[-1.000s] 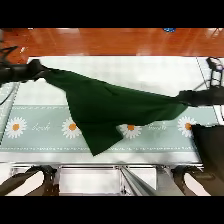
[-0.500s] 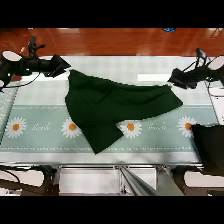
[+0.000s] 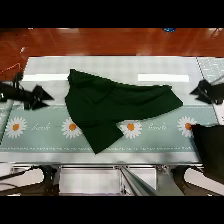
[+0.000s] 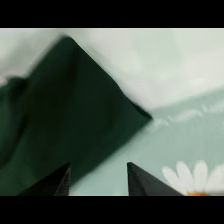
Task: Fold the shirts.
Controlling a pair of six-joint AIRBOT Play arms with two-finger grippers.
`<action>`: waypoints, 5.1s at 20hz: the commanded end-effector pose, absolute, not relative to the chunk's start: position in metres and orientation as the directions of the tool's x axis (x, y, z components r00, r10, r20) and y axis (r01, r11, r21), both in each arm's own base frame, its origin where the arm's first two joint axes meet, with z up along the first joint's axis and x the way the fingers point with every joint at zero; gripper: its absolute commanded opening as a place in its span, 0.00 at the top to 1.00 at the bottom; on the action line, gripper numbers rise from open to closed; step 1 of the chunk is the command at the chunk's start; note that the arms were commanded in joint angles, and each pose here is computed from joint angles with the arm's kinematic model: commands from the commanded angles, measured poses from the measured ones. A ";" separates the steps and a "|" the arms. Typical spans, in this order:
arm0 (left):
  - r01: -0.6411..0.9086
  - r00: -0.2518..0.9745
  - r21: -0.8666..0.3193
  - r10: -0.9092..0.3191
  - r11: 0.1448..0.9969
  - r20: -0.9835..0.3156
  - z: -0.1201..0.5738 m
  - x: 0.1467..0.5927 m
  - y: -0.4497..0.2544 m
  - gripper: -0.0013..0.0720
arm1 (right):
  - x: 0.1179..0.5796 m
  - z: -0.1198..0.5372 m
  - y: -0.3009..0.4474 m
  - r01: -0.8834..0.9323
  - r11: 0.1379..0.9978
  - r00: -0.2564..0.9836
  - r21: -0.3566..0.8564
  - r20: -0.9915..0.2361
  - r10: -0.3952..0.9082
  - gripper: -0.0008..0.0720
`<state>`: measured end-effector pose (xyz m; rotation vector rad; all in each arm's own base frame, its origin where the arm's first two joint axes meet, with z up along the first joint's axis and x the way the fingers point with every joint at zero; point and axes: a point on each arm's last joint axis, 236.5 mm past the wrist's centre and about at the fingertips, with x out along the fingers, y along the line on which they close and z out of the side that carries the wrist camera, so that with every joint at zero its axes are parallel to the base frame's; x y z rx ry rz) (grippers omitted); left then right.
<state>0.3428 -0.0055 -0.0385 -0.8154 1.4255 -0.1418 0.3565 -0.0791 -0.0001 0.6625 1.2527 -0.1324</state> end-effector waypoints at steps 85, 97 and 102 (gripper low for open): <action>0.005 0.718 -0.523 -0.367 0.852 -0.591 0.146 0.434 -0.027 0.95 | 0.427 0.185 -0.008 -0.122 0.890 0.681 0.439 -0.616 0.397 0.96; -0.101 0.459 -0.692 -0.584 0.715 -0.670 0.000 0.570 -0.091 0.95 | 0.562 0.013 -0.015 0.110 0.745 0.548 0.658 -0.666 0.507 0.96; 0.020 0.239 -0.577 -0.564 0.817 -0.790 -0.003 0.506 -0.073 0.95 | 0.512 -0.011 -0.022 0.131 0.784 0.355 0.607 -0.767 0.535 0.96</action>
